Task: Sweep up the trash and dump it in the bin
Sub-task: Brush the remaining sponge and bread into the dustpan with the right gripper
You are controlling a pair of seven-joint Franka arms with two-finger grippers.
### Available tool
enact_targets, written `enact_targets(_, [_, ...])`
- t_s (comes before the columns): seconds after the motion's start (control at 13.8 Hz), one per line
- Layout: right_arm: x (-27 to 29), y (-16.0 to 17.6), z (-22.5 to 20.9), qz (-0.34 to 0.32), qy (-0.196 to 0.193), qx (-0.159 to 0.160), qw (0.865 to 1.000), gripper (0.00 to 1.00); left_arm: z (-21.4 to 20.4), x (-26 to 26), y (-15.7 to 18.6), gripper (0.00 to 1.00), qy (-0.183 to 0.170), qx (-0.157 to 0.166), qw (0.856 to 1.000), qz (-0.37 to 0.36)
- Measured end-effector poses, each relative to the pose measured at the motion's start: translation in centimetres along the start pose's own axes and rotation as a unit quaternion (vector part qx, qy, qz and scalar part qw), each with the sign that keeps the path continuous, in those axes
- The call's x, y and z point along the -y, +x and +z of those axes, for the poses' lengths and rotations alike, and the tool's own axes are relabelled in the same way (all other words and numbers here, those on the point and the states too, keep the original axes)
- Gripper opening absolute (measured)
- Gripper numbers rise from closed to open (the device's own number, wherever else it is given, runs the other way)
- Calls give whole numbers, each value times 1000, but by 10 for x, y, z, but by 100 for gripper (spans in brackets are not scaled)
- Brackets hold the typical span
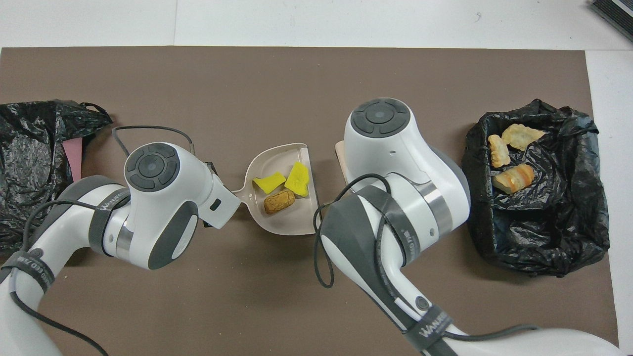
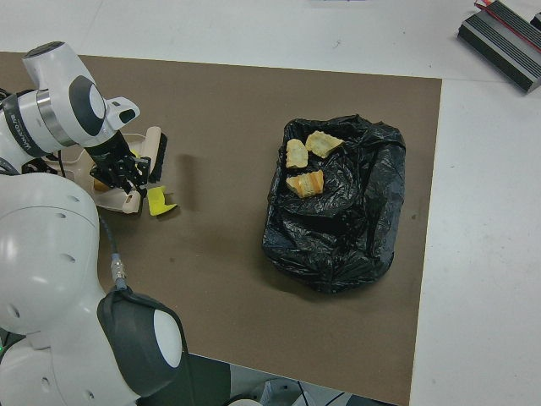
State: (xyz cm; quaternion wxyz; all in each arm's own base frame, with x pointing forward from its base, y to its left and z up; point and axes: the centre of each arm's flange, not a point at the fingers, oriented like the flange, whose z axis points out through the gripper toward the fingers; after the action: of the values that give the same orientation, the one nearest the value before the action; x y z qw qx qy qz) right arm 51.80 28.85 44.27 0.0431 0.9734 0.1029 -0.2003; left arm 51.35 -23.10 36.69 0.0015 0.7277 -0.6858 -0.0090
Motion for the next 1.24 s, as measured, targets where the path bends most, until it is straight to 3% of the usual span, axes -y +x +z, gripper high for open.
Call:
enact_targets(0.22, [-20, -16, 32, 54, -11, 28, 998, 26, -1, -10, 17, 32, 4, 6, 1000, 27])
enact_targets(0.58, [-34, -41, 109, 80, -5, -18, 997, 26, 2, -43, 44, 32, 0, 13, 1000, 24])
enact_targets(0.95, [19, -54, 120, 59, 53, -26, 996, 26, 4, -53, 43, 32, -1, 17, 1000, 11])
enact_targets(1.24, [71, -76, 114, 28, 53, -23, 998, 26, 7, -53, 41, 32, 4, 14, 1000, 10])
